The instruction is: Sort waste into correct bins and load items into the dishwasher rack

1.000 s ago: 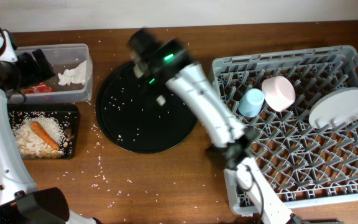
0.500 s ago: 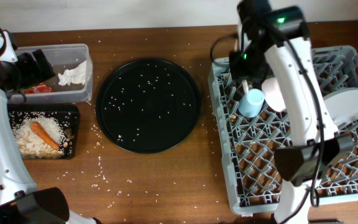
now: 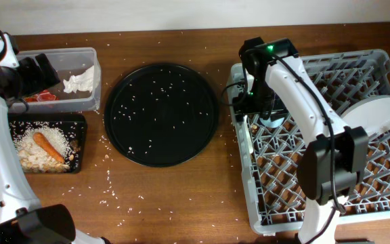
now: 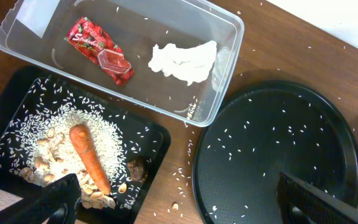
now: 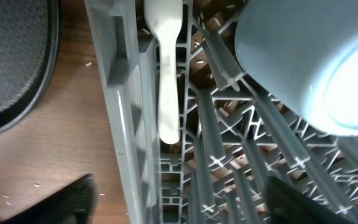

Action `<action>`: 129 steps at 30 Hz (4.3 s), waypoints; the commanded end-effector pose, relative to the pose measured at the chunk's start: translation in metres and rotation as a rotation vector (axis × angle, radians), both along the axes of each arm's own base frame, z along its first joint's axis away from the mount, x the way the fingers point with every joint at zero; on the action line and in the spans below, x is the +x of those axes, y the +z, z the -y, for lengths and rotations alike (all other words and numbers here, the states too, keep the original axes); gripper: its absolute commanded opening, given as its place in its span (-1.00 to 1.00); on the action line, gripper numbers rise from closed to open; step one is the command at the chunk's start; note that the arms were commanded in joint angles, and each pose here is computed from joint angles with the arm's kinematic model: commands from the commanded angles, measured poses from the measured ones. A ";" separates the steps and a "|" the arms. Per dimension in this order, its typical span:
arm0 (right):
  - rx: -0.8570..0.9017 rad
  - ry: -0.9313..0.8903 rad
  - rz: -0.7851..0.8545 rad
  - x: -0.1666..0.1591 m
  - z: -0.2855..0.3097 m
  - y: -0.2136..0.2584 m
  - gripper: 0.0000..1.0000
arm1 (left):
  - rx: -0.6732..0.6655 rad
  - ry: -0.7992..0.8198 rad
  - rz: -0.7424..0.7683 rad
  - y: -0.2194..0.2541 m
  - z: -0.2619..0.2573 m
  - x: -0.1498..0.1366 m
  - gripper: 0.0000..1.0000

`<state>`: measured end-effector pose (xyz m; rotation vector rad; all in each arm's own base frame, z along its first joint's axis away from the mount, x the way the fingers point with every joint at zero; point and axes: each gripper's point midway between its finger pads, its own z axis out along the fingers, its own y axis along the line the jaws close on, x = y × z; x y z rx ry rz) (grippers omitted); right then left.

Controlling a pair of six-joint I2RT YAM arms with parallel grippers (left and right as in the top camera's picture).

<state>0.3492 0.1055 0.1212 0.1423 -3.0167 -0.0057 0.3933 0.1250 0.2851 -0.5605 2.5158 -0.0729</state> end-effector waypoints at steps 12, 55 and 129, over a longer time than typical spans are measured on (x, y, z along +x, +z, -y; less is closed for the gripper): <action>0.235 -0.001 0.751 -0.121 0.030 0.251 0.97 | -0.010 0.005 -0.001 -0.002 -0.001 0.001 0.99; 0.186 -0.140 1.617 -0.103 0.102 0.038 0.97 | -0.010 0.005 -0.001 -0.002 -0.001 0.001 0.98; 0.186 -0.140 1.617 -0.103 0.102 0.038 0.97 | 0.333 -0.311 0.908 -0.128 0.128 -0.147 0.98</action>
